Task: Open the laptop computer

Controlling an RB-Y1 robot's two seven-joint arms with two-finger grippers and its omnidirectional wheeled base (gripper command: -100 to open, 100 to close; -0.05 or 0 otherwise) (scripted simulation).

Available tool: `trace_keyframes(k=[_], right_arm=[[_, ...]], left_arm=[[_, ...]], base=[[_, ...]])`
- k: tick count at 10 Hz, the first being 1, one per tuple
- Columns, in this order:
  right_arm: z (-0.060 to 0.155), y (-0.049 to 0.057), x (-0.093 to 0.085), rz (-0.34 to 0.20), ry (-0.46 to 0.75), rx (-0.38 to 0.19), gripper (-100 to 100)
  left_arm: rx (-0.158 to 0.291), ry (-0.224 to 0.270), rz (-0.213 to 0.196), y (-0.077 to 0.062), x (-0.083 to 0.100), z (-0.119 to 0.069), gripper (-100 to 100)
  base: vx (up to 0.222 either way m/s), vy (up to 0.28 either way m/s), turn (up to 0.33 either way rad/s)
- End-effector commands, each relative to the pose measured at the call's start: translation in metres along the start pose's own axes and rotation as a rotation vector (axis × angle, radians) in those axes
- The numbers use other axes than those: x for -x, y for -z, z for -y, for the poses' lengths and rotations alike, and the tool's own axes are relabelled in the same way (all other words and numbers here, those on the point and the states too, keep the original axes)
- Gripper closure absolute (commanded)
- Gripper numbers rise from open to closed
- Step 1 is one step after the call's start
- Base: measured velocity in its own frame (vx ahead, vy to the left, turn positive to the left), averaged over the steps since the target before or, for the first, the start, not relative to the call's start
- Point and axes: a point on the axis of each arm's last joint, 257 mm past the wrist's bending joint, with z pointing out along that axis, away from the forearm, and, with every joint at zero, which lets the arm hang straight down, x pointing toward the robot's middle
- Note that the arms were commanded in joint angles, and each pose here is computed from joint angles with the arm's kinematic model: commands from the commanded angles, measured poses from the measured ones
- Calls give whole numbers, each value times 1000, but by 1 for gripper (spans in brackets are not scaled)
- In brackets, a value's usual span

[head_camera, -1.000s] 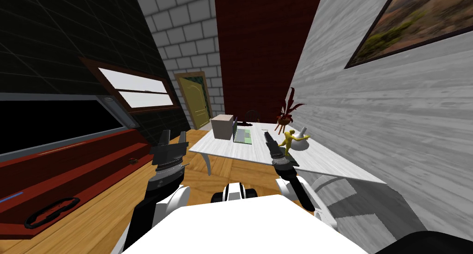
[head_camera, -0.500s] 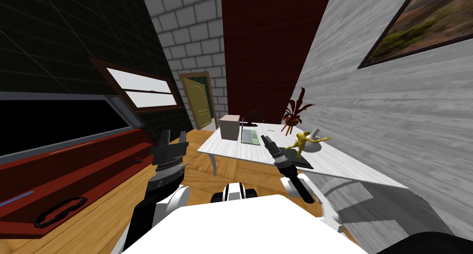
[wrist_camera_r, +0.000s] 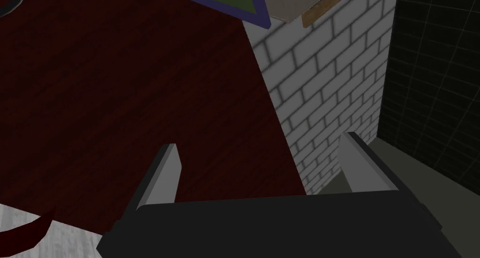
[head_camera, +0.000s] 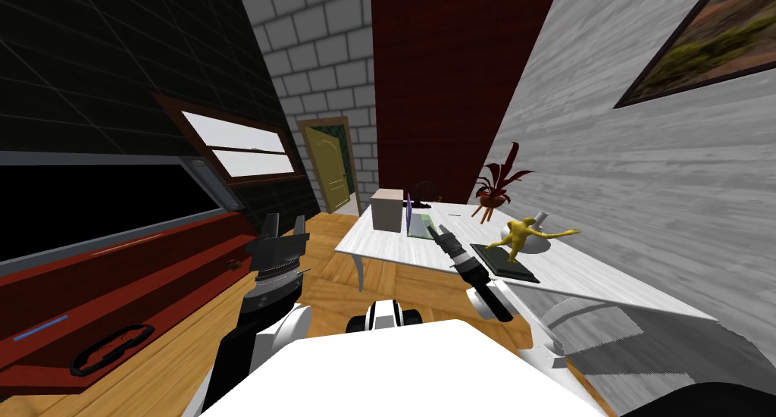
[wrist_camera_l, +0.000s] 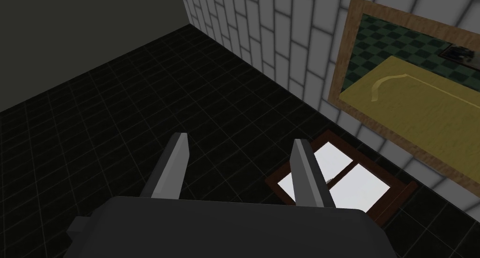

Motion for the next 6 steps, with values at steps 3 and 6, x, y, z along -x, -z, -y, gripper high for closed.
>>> trace_keyframes(k=[3,6], right_arm=[[63,5,-16,-127,282,-81,-100],[101,9,-18,-195,440,-128,-100]], left_arm=[[0,0,0,0,0,0,0],[0,0,0,0,0,0,0]], base=[[50,210,12],[30,104,31]])
